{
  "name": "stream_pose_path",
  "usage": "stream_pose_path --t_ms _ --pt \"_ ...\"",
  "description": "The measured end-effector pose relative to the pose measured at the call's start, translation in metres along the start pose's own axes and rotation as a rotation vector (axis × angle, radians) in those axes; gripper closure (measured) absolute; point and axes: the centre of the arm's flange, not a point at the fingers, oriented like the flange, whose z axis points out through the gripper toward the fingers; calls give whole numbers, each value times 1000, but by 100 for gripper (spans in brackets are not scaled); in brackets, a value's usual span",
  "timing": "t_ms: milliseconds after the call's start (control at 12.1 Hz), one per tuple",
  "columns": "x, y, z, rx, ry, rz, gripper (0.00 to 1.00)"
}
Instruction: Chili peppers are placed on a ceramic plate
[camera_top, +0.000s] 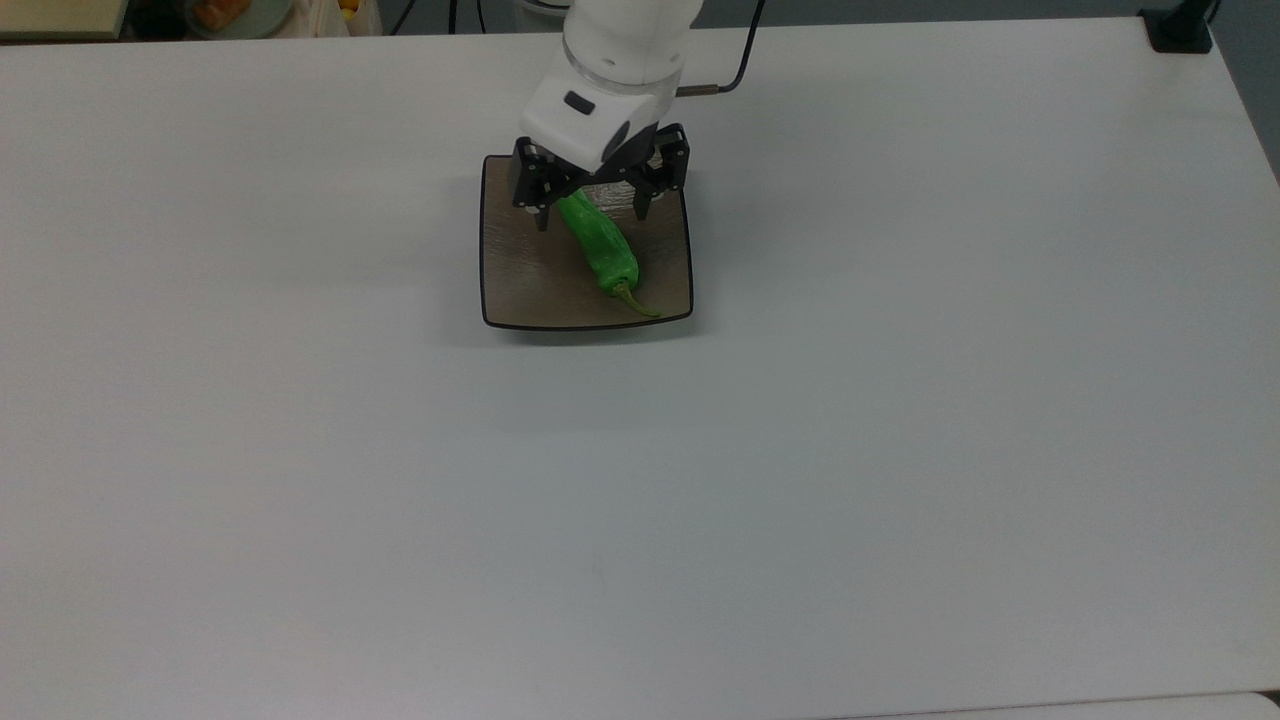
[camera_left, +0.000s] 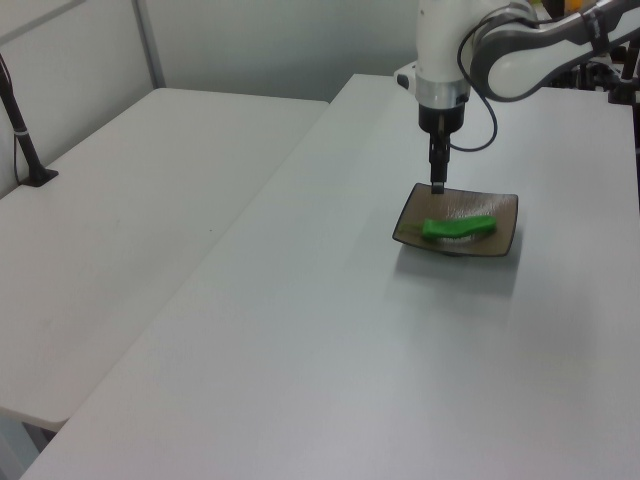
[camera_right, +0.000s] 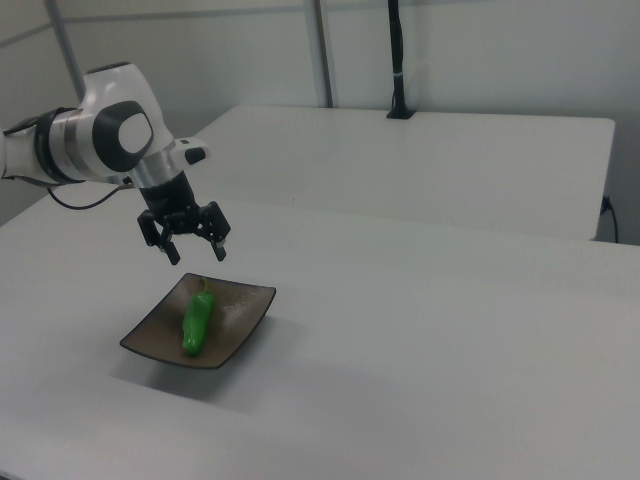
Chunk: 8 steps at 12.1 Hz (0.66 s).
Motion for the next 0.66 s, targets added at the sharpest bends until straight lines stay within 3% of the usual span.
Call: stream_pose_path --t_ms 330,495,660 --pt "-2 33 -32 66 58 154 0" --pt "-11 42 -55 72 62 203 0" --pt "-17 49 -80 112 70 237 0"
